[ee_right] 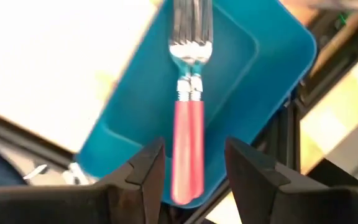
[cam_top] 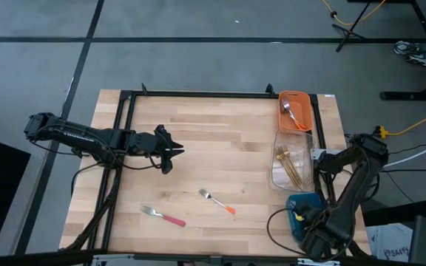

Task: Sort silverware by color (type)
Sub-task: Put the orange fork into the orange bin

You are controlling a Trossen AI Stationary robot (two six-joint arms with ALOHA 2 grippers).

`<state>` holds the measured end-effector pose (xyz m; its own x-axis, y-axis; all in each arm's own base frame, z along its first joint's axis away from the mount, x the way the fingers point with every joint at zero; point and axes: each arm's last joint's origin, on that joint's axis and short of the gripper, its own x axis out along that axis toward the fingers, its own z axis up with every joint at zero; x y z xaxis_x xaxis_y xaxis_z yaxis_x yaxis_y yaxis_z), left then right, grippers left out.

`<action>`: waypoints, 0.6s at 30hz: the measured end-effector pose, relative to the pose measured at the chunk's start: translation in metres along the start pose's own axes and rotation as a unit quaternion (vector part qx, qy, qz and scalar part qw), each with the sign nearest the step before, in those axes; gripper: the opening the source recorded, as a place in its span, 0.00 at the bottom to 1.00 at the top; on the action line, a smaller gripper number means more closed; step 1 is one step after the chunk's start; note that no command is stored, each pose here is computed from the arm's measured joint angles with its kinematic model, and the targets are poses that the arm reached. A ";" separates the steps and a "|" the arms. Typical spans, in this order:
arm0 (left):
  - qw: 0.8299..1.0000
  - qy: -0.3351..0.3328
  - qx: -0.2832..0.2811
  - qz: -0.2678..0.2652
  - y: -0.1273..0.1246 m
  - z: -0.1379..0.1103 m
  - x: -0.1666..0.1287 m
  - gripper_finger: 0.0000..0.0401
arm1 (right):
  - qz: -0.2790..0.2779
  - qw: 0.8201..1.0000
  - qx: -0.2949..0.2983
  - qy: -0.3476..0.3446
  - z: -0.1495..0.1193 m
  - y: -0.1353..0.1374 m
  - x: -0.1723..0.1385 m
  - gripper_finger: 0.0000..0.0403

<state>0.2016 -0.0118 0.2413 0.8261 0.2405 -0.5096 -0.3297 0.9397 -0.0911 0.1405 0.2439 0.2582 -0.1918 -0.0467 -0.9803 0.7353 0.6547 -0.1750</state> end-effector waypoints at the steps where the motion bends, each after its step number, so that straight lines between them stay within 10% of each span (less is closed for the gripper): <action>1: 1.000 0.000 0.000 0.000 0.000 0.000 0.000 0.19 | 0.008 1.000 -0.001 -0.007 0.000 0.001 -0.005 0.38; 18: 1.000 0.000 0.003 0.000 0.000 0.000 0.000 0.19 | 0.125 0.971 -0.073 -0.188 0.043 0.020 -0.058 0.38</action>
<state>0.2017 -0.0118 0.2414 0.8262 0.2405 -0.5095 -0.3266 0.9413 -0.0852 0.1941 0.2268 0.3079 0.2522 -0.1280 -0.9592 0.6232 0.7798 0.0598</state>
